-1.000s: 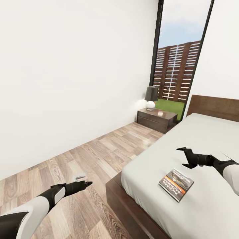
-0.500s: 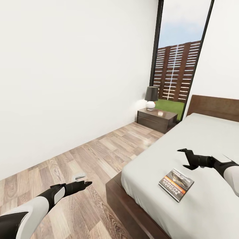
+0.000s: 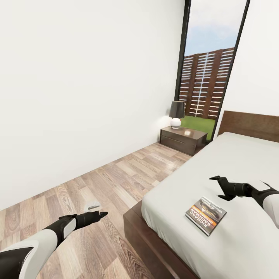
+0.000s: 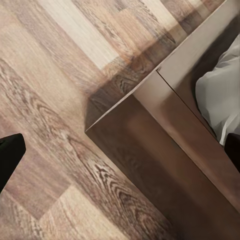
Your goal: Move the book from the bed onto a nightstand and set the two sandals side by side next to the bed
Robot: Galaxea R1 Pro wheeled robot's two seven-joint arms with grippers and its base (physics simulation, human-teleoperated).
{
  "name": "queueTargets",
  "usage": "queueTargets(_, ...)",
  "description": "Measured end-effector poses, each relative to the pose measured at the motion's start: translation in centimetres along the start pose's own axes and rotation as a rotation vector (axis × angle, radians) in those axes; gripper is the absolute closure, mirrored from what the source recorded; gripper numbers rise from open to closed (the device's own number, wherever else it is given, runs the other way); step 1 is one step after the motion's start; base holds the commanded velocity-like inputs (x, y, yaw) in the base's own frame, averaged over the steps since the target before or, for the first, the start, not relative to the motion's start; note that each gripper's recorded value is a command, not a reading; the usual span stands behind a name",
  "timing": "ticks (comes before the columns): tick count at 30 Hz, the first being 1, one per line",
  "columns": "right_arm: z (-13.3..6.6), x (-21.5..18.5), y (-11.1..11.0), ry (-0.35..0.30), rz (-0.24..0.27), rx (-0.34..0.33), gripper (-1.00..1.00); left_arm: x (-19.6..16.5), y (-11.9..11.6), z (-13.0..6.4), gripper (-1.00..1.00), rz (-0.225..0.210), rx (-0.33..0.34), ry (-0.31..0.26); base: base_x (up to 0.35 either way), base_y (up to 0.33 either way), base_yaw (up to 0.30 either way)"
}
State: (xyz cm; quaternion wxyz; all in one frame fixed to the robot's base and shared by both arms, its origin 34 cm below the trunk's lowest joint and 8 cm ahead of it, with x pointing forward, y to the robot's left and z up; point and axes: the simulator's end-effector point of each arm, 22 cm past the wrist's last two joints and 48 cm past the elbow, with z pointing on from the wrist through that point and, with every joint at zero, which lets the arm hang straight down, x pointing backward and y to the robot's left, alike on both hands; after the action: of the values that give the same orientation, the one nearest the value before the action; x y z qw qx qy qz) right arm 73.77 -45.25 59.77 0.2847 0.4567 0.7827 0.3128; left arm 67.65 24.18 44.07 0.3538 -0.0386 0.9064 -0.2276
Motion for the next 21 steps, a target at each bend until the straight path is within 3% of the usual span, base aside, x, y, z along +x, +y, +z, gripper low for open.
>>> queueTargets(21,0.06,-0.56,-0.29,-0.029,-0.011,0.011,-1.00,0.08,-0.31,0.13,-1.00,0.000,0.004,0.001,0.000,0.000,0.000)
